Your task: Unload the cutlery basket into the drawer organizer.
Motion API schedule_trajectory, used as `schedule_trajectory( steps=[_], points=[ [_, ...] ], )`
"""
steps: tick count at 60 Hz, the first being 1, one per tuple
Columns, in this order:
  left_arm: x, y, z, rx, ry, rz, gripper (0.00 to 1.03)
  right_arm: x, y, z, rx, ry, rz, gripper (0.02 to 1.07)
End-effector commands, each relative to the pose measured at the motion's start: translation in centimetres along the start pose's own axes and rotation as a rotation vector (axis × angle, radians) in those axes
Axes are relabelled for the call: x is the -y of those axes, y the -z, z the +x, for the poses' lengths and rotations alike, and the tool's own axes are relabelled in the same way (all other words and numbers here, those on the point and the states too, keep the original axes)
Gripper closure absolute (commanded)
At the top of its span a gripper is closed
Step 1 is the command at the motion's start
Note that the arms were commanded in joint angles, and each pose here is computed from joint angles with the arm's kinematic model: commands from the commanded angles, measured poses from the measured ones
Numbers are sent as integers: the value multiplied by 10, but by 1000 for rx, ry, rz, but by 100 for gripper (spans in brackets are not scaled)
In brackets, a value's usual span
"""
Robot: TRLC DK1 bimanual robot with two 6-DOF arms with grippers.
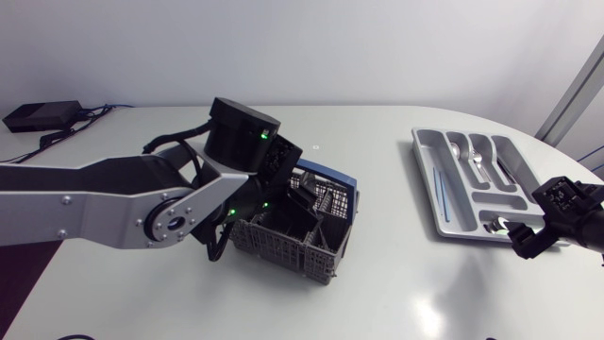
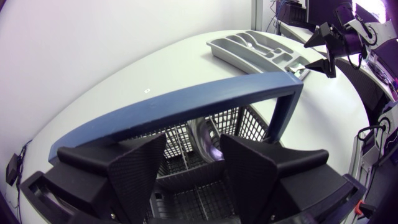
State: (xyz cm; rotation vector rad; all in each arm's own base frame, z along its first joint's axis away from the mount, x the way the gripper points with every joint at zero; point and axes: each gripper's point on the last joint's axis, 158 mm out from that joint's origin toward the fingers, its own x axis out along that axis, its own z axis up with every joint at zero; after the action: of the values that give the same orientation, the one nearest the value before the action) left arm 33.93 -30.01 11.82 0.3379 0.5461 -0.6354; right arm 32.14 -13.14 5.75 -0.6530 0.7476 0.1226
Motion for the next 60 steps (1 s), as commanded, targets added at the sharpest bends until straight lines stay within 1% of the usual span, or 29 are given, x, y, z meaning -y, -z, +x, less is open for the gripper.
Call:
schedule_trajectory(
  steps=[1, 3, 9, 17, 20, 24, 29, 32, 39, 42, 46, 47, 50, 60],
  points=[
    [-6, 23, 9, -37, -23, -39, 49, -17, 6, 1, -14, -38, 34, 7],
    [-6, 25, 10, -28, -25, -48, 50, -19, 6, 1, -14, -42, 34, 7],
    [-7, 25, 11, -1, -28, -62, 61, -24, 5, 2, -14, -53, 36, 7],
    [-10, 22, 13, 12, -34, -72, 70, -29, 3, 2, -7, -63, 37, 7],
    [-10, 21, 13, 20, -34, -73, 70, -31, 1, 2, -5, -64, 35, 7],
    [-10, 17, 14, 35, -34, -74, 75, -33, 1, 2, -6, -68, 33, 7],
    [-6, 16, 17, 35, -27, -80, 75, -35, 3, 2, -7, -72, 33, 7],
    [-3, 15, 19, 35, -21, -77, 79, -35, 3, 2, -8, -71, 30, 7],
    [3, 16, 23, 30, 16, -90, 80, -34, 2, 2, -5, -67, 25, 7],
    [5, 14, 23, 36, 27, -92, 83, -35, 2, 1, -6, -68, 24, 7],
    [7, 12, 23, 46, 37, -92, 84, -35, 3, 1, -7, -70, 23, 7],
    [9, 10, 23, 49, 43, -97, 87, -35, 3, 1, -6, -68, 21, 7],
    [9, 9, 23, 58, 48, -102, 91, -37, 4, 1, -8, -73, 20, 7],
    [7, 4, 25, 79, 47, -107, 100, -41, 2, 1, -5, -79, 13, 7]
  ],
)
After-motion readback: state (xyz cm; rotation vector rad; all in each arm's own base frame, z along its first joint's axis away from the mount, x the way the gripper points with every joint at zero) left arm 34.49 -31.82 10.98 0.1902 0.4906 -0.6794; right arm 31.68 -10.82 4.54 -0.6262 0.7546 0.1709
